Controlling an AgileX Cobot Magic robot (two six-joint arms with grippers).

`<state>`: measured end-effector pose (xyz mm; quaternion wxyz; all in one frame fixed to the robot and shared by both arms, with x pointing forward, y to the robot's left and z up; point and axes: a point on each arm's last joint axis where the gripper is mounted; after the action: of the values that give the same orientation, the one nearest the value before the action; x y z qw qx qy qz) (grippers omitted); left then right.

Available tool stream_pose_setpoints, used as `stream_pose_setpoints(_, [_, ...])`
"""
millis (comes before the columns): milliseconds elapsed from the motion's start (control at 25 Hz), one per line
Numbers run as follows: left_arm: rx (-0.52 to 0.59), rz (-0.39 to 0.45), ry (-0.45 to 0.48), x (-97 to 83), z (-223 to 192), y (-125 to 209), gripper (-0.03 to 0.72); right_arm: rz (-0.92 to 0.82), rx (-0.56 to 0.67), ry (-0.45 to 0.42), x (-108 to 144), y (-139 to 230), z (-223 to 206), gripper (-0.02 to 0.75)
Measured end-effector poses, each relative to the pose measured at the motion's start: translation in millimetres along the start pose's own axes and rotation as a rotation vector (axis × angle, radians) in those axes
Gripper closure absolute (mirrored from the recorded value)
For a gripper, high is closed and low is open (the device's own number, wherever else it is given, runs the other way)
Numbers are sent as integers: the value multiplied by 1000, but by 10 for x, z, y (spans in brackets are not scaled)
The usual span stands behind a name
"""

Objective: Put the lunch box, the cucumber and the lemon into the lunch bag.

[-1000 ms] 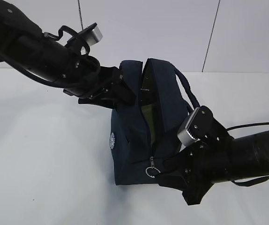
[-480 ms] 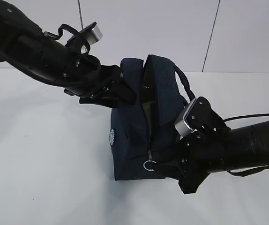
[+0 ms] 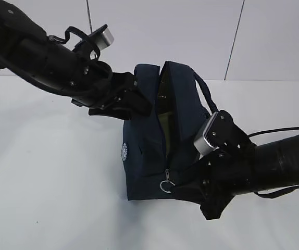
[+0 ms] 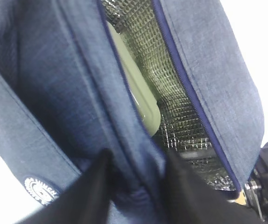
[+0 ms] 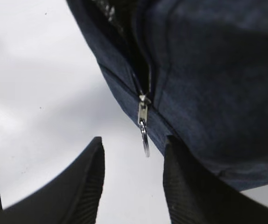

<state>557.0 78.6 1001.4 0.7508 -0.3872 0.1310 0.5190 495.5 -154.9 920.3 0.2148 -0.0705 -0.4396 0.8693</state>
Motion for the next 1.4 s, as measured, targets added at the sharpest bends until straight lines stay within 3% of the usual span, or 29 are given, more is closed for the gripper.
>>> stream_pose_setpoints(120, [-1, 3, 2, -2, 0, -1, 316, -2, 5, -5, 4, 5, 0, 392])
stream_pose_setpoints(480, [-4, 10, 6, -5, 0, -3, 638, -1, -5, -17, 16, -5, 0, 392])
stream_pose_setpoints(1400, [12, 10, 16, -14, 0, 11, 652, -16, -6, -43, -72, 3, -136, 392])
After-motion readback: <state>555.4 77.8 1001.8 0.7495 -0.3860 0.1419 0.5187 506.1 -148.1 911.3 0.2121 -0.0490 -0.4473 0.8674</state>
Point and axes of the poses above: a point on each arm's last joint axis where the gripper is mounted, z pointing back along that axis away from the gripper, x along the wrist's bending axis when the last joint is at zero, y = z × x, and after that the axes turned 3 degrees about z, right-handed
